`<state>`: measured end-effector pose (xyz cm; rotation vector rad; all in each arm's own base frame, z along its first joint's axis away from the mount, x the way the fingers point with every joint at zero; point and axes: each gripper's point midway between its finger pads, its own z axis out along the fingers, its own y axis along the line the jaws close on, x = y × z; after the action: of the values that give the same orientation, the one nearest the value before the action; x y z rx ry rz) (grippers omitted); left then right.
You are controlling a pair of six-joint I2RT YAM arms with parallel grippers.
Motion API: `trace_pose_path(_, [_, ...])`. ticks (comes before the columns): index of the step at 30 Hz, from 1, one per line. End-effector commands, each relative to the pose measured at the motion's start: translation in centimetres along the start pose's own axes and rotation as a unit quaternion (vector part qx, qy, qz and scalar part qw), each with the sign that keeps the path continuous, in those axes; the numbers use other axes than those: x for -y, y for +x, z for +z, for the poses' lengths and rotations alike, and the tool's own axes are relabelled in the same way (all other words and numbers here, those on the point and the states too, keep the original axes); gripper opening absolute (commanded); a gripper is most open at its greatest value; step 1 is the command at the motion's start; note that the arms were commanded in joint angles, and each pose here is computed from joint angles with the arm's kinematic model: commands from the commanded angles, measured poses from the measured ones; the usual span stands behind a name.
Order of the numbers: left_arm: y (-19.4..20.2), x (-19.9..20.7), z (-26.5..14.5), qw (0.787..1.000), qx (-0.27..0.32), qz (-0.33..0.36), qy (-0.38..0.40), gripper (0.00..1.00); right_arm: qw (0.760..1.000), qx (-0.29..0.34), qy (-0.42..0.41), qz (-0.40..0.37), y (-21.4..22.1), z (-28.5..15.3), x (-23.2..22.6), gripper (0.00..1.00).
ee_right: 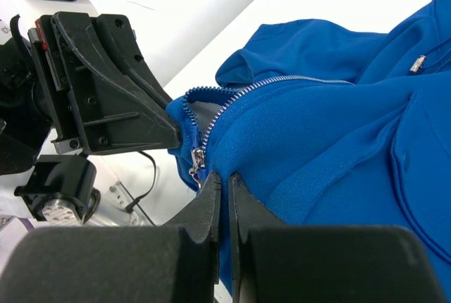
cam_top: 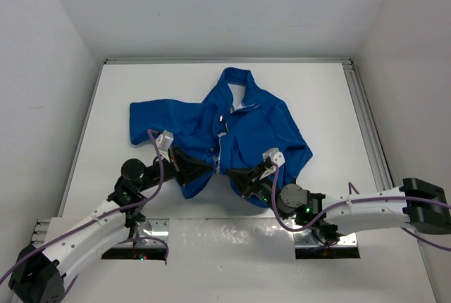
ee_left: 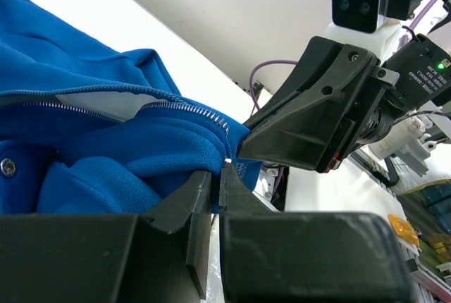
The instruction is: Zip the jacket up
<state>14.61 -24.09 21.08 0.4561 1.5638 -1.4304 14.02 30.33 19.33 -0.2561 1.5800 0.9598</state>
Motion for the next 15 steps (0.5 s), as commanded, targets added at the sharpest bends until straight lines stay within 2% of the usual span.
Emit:
trace_pose_path(1, [-1.28,1.49,0.23,0.999,0.020,0.027,0.031,0.00,0.999,0.029,-0.017,0.032,-1.92,0.12,-1.06,0.00])
trace_pose_path(15, [-0.61,1.86,0.18,0.999,0.009,0.025,0.045,0.00,0.999,0.035,-0.022,0.035,-2.37,0.12,-1.36,0.00])
